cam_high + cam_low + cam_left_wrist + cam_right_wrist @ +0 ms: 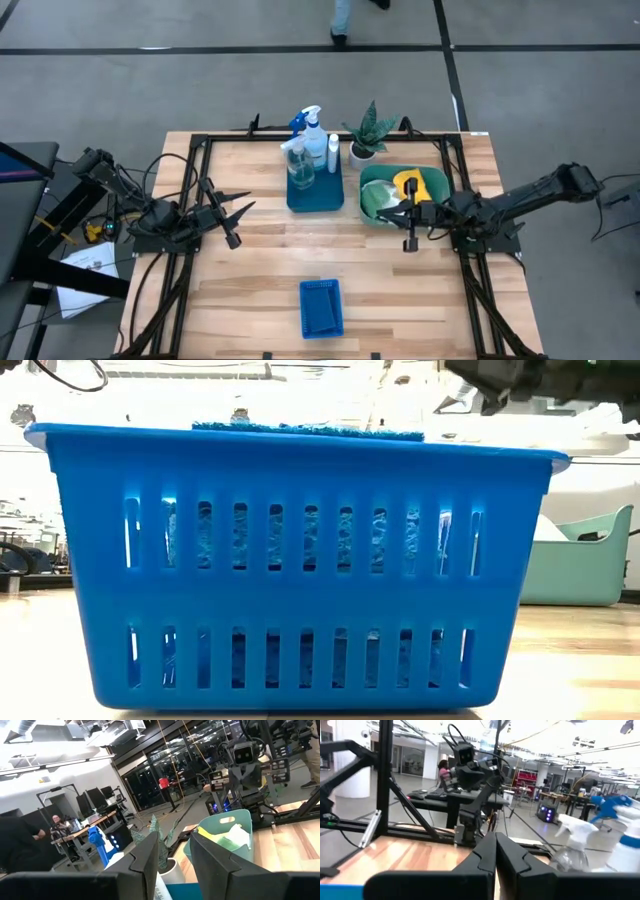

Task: Pick & Place Kitchen Items
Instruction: Return to Home Position

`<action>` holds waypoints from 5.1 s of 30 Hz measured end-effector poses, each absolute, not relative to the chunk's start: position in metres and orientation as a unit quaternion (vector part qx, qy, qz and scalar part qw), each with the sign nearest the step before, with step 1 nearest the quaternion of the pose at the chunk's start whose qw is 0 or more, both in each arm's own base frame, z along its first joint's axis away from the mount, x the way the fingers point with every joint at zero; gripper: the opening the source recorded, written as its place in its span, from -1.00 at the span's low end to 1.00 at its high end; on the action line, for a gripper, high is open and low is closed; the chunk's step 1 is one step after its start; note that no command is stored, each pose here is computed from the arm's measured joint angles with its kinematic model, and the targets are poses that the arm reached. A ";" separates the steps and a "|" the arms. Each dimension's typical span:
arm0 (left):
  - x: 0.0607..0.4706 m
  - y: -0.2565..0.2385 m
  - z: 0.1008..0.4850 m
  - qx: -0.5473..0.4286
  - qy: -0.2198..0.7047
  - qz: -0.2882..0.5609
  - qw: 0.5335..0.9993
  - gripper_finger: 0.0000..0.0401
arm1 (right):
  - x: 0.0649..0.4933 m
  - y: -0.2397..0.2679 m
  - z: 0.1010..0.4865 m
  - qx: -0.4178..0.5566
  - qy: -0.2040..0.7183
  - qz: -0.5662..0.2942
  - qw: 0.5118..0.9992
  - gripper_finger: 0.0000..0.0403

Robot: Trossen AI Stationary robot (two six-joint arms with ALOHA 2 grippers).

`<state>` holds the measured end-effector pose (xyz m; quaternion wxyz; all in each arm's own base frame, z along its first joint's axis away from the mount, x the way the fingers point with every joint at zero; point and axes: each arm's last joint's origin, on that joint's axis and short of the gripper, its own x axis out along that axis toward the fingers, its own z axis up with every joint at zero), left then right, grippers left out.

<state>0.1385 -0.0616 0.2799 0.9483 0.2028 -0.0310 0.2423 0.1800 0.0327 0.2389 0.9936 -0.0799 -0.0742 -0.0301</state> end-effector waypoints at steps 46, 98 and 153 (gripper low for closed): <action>0.139 -0.062 0.280 0.204 -0.030 0.242 0.948 -0.46 | 0.104 0.001 0.168 -0.092 -0.005 -0.029 0.995 -1.00; 0.139 -0.062 0.280 0.204 -0.030 0.242 0.948 -0.46 | 0.098 0.003 0.166 -0.009 0.001 0.015 1.000 -1.00; 0.096 0.012 0.172 -0.065 -0.044 0.093 0.992 -0.46 | 0.098 0.003 0.166 -0.008 0.002 0.015 1.000 -1.00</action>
